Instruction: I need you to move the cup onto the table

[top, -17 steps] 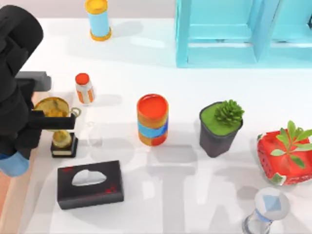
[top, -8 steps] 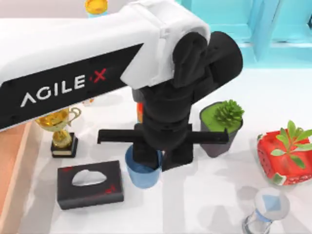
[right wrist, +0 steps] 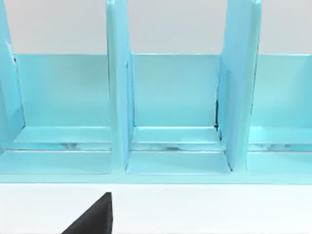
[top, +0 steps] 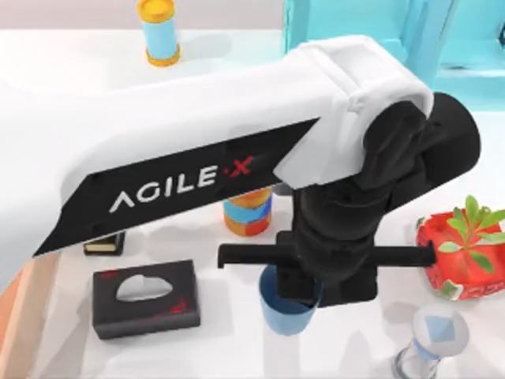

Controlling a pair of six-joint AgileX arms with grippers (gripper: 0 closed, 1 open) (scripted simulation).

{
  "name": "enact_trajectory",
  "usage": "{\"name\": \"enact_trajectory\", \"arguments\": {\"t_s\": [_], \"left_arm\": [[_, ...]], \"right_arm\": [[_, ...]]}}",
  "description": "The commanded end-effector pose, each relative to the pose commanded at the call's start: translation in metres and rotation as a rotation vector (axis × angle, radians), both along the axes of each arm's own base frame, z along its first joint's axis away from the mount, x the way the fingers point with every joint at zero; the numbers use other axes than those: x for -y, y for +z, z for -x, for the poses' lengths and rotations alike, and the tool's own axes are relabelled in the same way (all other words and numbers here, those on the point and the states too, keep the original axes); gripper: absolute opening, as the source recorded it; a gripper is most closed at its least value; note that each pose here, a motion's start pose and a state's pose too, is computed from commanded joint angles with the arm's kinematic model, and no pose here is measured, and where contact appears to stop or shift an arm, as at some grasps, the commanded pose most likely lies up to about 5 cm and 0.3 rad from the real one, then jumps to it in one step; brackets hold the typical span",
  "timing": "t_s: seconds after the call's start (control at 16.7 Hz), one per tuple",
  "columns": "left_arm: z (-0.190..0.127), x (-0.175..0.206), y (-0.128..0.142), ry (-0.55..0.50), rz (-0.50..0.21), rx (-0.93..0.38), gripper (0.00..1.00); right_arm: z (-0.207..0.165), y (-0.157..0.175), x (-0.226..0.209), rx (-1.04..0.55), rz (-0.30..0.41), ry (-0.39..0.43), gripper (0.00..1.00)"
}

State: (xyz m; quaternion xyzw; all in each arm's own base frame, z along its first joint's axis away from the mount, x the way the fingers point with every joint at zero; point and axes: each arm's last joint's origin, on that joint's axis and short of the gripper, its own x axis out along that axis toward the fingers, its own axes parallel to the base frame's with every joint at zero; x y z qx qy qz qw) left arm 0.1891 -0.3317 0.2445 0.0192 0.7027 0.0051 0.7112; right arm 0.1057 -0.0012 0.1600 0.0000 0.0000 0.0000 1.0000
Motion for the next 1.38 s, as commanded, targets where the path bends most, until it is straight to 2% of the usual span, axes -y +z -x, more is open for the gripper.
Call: {"name": "enact_trajectory", "arguments": {"t_s": [0.24, 0.6, 0.84, 1.38], "left_arm": [[-0.002, -0.002, -0.01, 0.006, 0.003, -0.001, 0.0], [-0.001, -0.01, -0.062, 0.001, 0.0, 0.001, 0.0], [0.0, -0.011, -0.064, 0.0, 0.0, 0.0, 0.0], [0.0, -0.011, -0.064, 0.0, 0.0, 0.0, 0.68]], "right_arm": [[0.0, 0.0, 0.0, 0.0, 0.0, 0.0, 1.0], [0.0, 0.0, 0.0, 0.0, 0.0, 0.0, 1.0], [0.0, 0.0, 0.0, 0.0, 0.0, 0.0, 1.0], [0.0, 0.0, 0.0, 0.0, 0.0, 0.0, 1.0]]}}
